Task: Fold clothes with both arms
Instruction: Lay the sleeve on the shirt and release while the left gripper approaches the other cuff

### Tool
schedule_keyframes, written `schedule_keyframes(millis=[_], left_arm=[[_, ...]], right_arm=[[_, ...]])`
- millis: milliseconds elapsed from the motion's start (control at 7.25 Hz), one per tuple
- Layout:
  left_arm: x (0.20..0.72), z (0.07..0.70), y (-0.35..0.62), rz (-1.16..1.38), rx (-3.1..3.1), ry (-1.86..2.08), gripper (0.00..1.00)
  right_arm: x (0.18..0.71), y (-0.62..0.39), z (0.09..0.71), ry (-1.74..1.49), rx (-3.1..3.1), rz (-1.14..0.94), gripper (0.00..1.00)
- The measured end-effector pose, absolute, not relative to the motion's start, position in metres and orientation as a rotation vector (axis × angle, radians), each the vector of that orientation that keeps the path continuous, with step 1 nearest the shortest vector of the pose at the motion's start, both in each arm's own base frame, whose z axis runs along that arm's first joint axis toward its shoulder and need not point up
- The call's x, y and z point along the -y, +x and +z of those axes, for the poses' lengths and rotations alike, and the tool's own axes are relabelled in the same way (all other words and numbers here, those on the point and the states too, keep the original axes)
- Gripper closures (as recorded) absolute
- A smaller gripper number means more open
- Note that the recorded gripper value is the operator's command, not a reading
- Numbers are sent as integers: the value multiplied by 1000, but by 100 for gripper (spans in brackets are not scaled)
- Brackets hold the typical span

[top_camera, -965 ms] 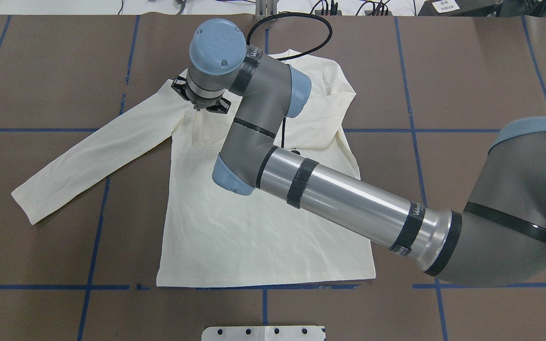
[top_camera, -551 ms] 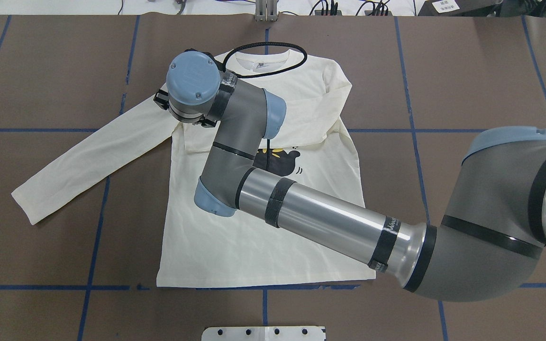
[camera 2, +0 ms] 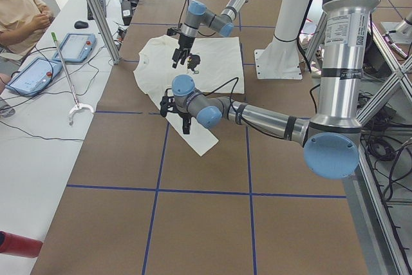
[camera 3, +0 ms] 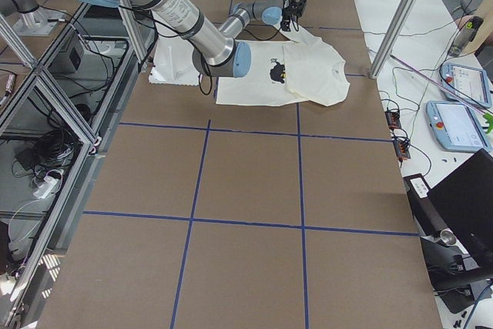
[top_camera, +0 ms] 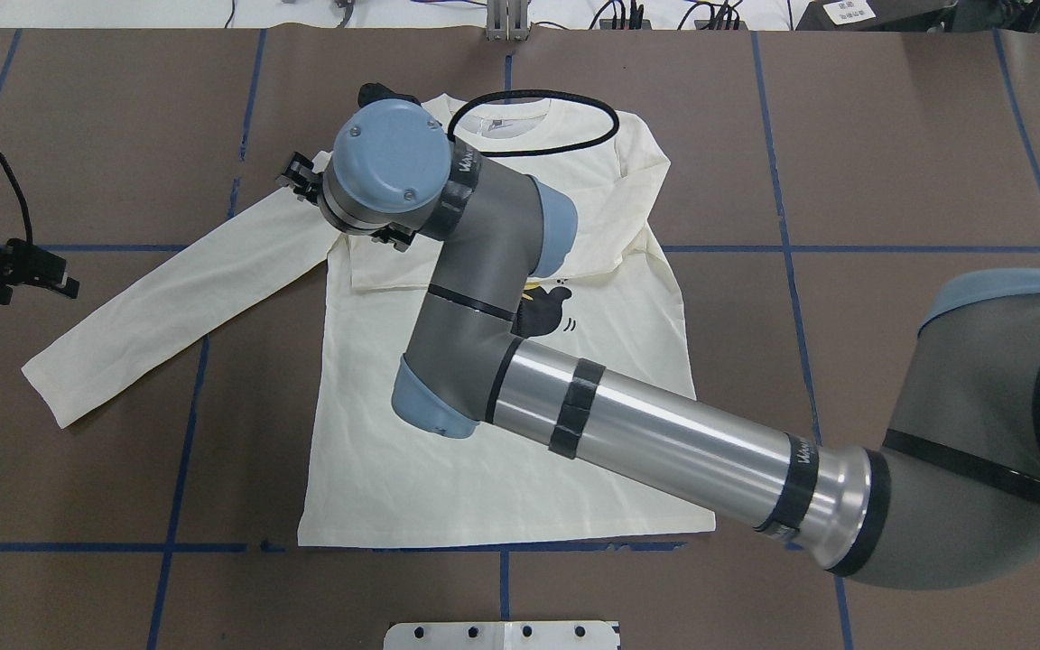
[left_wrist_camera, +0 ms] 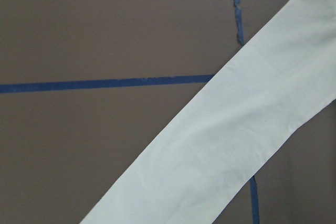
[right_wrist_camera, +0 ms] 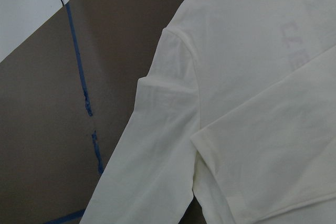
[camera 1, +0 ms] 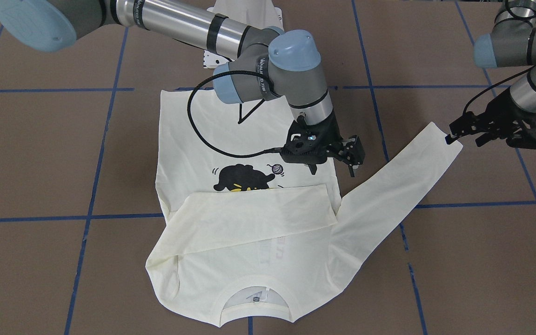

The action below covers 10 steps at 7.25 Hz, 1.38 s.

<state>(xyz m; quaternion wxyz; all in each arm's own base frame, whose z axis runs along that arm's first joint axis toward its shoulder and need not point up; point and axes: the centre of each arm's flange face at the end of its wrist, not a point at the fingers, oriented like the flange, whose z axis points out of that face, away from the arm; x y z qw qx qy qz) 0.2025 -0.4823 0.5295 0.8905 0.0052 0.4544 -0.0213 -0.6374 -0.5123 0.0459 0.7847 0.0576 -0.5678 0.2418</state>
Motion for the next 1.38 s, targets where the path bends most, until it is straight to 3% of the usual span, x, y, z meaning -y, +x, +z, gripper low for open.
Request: schedule_keyframes(millis=[138, 551, 1103, 1241, 1378], left_arm=[[479, 554, 211, -72, -911, -20, 28], [471, 600, 213, -102, -870, -77, 30], [453, 617, 227, -72, -851, -116, 34], [450, 620, 232, -64, -847, -124, 38], [449, 623, 235, -59, -843, -131, 58]], right_arm=[[506, -602, 68, 110, 1226, 525, 1], [498, -530, 128, 78, 1228, 515, 1], [500, -509, 152, 54, 1221, 500, 1], [500, -508, 154, 54, 1218, 501, 1], [500, -508, 155, 54, 1217, 503, 1]])
